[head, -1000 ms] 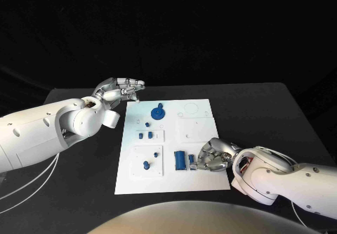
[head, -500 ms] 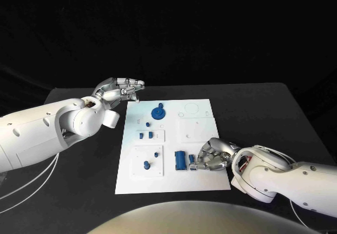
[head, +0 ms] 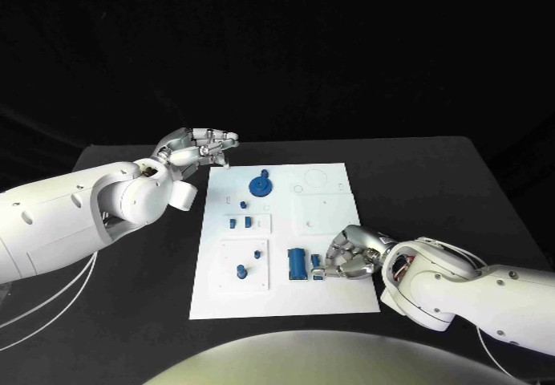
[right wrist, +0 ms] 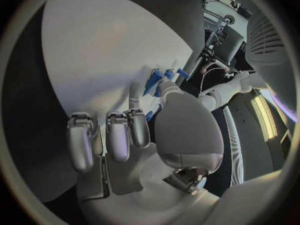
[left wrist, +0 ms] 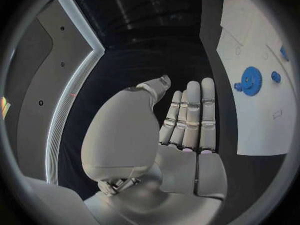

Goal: Assemble the parts on the task board

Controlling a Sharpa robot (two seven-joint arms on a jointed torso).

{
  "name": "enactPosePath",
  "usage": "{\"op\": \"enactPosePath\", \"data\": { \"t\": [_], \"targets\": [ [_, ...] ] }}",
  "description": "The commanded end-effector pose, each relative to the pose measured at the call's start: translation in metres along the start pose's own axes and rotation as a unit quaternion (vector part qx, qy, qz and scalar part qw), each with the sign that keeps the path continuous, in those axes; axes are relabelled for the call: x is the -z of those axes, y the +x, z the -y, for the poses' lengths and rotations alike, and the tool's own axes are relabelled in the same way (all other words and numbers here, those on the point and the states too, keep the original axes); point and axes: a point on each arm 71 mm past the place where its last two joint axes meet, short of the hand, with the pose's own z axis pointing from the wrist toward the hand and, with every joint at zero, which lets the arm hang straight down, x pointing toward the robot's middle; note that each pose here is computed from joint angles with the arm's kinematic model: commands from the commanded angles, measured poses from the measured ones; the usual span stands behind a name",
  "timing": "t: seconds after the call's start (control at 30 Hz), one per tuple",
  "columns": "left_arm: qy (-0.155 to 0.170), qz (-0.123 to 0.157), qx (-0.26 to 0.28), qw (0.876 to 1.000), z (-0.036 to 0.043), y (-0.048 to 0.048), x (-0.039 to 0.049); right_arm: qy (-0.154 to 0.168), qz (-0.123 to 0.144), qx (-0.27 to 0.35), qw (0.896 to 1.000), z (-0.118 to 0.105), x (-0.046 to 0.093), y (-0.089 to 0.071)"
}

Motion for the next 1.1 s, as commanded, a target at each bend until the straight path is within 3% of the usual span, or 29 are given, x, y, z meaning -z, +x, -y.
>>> {"op": "enactPosePath", "data": {
  "t": [0.03, 0.53, 0.7, 0.83, 0.93, 1.1],
  "targets": [
    [0.004, -0.007, 0.002, 1.000, 0.0010, 0.0021, -0.0003, -0.006, 0.001, 0.008, 1.000, 0.001, 0.000, 0.000],
    [0.004, -0.008, 0.002, 1.000, 0.0009, 0.0024, -0.0005, -0.016, 0.004, 0.011, 1.000, -0.002, -0.001, 0.000],
    [0.005, -0.007, 0.002, 1.000, 0.0010, 0.0026, -0.0006, -0.026, 0.027, -0.008, 0.999, -0.004, 0.000, -0.004],
    [0.009, -0.005, 0.001, 1.000, 0.0015, 0.0022, -0.0004, -0.042, 0.057, -0.044, 0.997, -0.004, 0.002, -0.015],
    [0.013, 0.000, 0.002, 1.000, 0.0017, 0.0012, 0.0004, -0.055, 0.081, -0.096, 0.991, -0.002, -0.001, -0.032],
    [0.022, 0.010, 0.009, 1.000, 0.0011, 0.0009, 0.0002, -0.075, 0.120, -0.189, 0.972, 0.008, -0.012, -0.066]
  ]
}}
